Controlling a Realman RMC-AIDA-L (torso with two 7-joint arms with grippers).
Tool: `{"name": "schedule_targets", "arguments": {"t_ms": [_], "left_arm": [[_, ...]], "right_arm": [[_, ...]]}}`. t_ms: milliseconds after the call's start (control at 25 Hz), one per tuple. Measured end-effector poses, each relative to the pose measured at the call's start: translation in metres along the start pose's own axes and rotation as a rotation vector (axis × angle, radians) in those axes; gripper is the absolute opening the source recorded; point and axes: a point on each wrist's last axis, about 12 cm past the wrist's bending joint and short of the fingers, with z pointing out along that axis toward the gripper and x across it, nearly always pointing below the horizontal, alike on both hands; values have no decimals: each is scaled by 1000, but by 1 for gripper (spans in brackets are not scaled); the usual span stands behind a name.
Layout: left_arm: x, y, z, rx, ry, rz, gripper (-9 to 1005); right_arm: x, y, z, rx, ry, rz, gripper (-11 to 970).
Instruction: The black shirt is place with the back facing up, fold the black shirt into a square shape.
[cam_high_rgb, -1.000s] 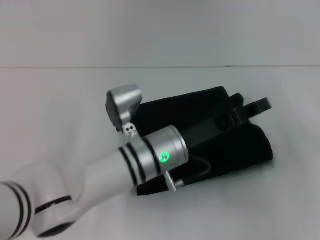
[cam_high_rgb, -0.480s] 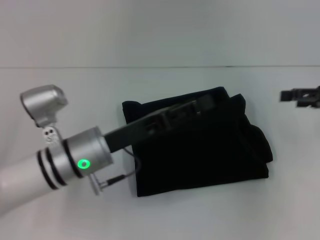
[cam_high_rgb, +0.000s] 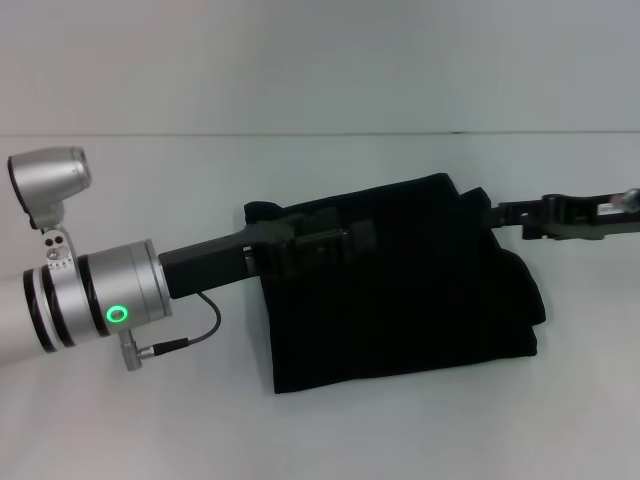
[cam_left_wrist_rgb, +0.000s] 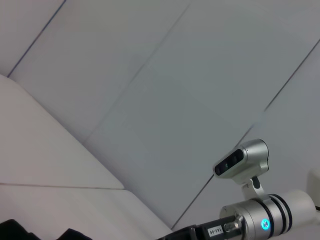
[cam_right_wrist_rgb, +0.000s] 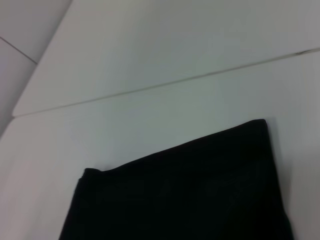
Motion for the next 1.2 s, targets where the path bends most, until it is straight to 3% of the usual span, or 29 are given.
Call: {"name": "schedule_targets", "arguments": {"t_ms": [320, 560, 640, 1080, 1200], "left_arm": [[0, 4, -5, -32, 12, 7, 952], [0, 7, -10, -51, 16, 8, 952], [1, 8, -11, -63, 16, 7, 952], [4, 12, -13, -102, 19, -2, 953], [4, 13, -13, -109, 19, -4, 953]], "right_arm": [[6, 11, 30, 40, 14, -10, 870], [11, 18, 39, 20, 16, -7, 788], [11, 19, 40, 16, 12, -1, 710], [7, 18, 39, 8, -46, -7, 493], [5, 20, 40, -1, -59, -21, 386]]}}
